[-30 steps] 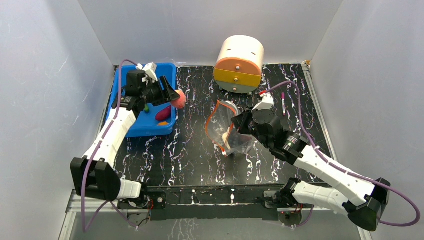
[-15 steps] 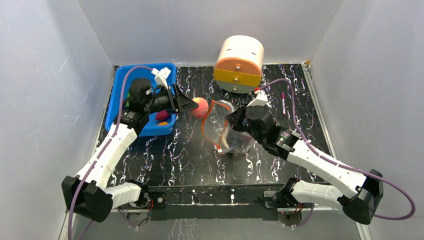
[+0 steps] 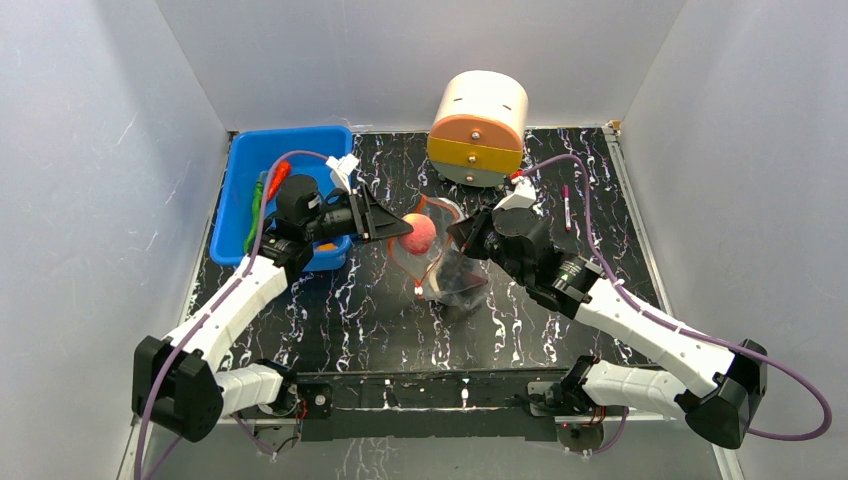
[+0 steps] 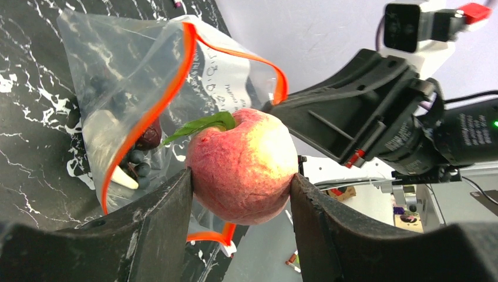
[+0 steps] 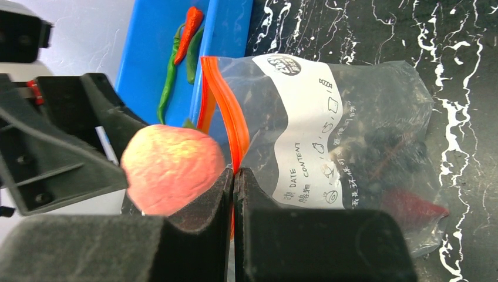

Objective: Place the food in the zip-top bag and seal the zipper
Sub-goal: Place the fake fruit in the zipper food storage bag.

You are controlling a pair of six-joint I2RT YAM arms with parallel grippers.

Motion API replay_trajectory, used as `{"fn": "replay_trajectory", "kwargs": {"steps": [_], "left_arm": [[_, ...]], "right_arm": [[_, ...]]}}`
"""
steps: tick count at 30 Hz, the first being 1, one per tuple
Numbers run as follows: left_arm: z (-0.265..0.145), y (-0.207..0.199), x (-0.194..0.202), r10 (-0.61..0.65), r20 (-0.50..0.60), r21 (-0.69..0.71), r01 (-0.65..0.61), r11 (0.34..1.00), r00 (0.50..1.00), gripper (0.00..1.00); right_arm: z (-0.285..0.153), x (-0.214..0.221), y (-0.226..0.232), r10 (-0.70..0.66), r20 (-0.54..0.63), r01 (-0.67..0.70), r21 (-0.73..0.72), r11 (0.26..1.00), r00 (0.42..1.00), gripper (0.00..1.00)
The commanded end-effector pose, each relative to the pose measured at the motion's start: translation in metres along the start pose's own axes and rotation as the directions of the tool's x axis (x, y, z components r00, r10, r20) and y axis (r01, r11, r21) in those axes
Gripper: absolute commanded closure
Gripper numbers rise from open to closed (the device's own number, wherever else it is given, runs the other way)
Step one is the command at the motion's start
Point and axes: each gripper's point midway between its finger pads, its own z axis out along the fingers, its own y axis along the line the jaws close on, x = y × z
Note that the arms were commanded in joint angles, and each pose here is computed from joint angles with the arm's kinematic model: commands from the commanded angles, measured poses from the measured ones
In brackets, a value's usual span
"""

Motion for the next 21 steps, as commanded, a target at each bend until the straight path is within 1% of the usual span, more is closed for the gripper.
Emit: {"fn": "replay_trajectory", "kwargs": {"steps": [1, 4, 7, 8, 9, 10, 11, 12, 15, 16, 17, 18, 21], "left_arm": [[0.010, -0.002, 0.004, 0.040, -0.015, 0.001, -0.040, 0.999, 0.999, 0.77], [0.016, 0.007, 0.006, 0.049, -0.028, -0.049, -0.050, 0.998, 0.998, 0.77], [0.021, 0.010, 0.006, 0.057, -0.026, -0.063, -0.059, 0.996, 0.998, 0.77], [0.022, 0.011, 0.006, 0.058, -0.028, -0.065, -0.059, 0.996, 0.998, 0.76], [0.023, 0.011, 0.007, 0.057, -0.032, -0.066, -0.059, 0.996, 0.998, 0.72], [0.024, 0.011, 0.006, 0.055, -0.035, -0.068, -0.058, 0.996, 0.998, 0.63], [0.023, 0.010, 0.006, 0.060, -0.041, -0.069, -0.063, 0.996, 0.997, 0.53], [0.023, 0.009, 0.006, 0.066, -0.044, -0.072, -0.069, 0.995, 0.997, 0.45], [0.020, 0.007, 0.001, 0.092, -0.037, -0.096, -0.096, 0.991, 0.995, 0.30], [0.018, 0.004, -0.002, 0.104, -0.030, -0.099, -0.106, 0.989, 0.994, 0.20], [0.017, 0.002, -0.003, 0.112, -0.025, -0.101, -0.114, 0.988, 0.993, 0.05], [0.016, -0.001, -0.005, 0.119, -0.021, -0.100, -0.120, 0.988, 0.993, 0.02], [0.013, -0.005, -0.012, 0.142, -0.009, -0.118, -0.142, 0.983, 0.990, 0.02]], "right_arm": [[-0.012, -0.033, 0.035, 0.076, 0.084, -0.065, -0.126, 0.990, 0.994, 1.00], [-0.014, -0.032, 0.035, 0.076, 0.077, -0.065, -0.133, 0.989, 0.994, 1.00], [-0.014, -0.030, 0.033, 0.075, 0.074, -0.065, -0.130, 0.989, 0.994, 1.00], [-0.013, -0.029, 0.032, 0.076, 0.073, -0.066, -0.129, 0.989, 0.994, 1.00], [-0.013, -0.028, 0.031, 0.077, 0.071, -0.068, -0.127, 0.990, 0.995, 1.00], [-0.013, -0.027, 0.032, 0.077, 0.070, -0.067, -0.129, 0.989, 0.995, 1.00], [-0.013, -0.027, 0.031, 0.076, 0.069, -0.067, -0.131, 0.989, 0.995, 1.00], [-0.013, -0.026, 0.031, 0.075, 0.066, -0.066, -0.129, 0.989, 0.995, 1.00], [-0.013, -0.024, 0.027, 0.070, 0.066, -0.062, -0.120, 0.991, 0.995, 1.00], [-0.012, -0.023, 0.026, 0.066, 0.065, -0.058, -0.119, 0.991, 0.996, 1.00], [-0.012, -0.022, 0.025, 0.061, 0.064, -0.054, -0.117, 0.992, 0.996, 1.00], [-0.012, -0.021, 0.024, 0.057, 0.064, -0.049, -0.115, 0.992, 0.996, 1.00], [-0.011, -0.018, 0.019, 0.049, 0.061, -0.042, -0.104, 0.994, 0.997, 1.00]]}}
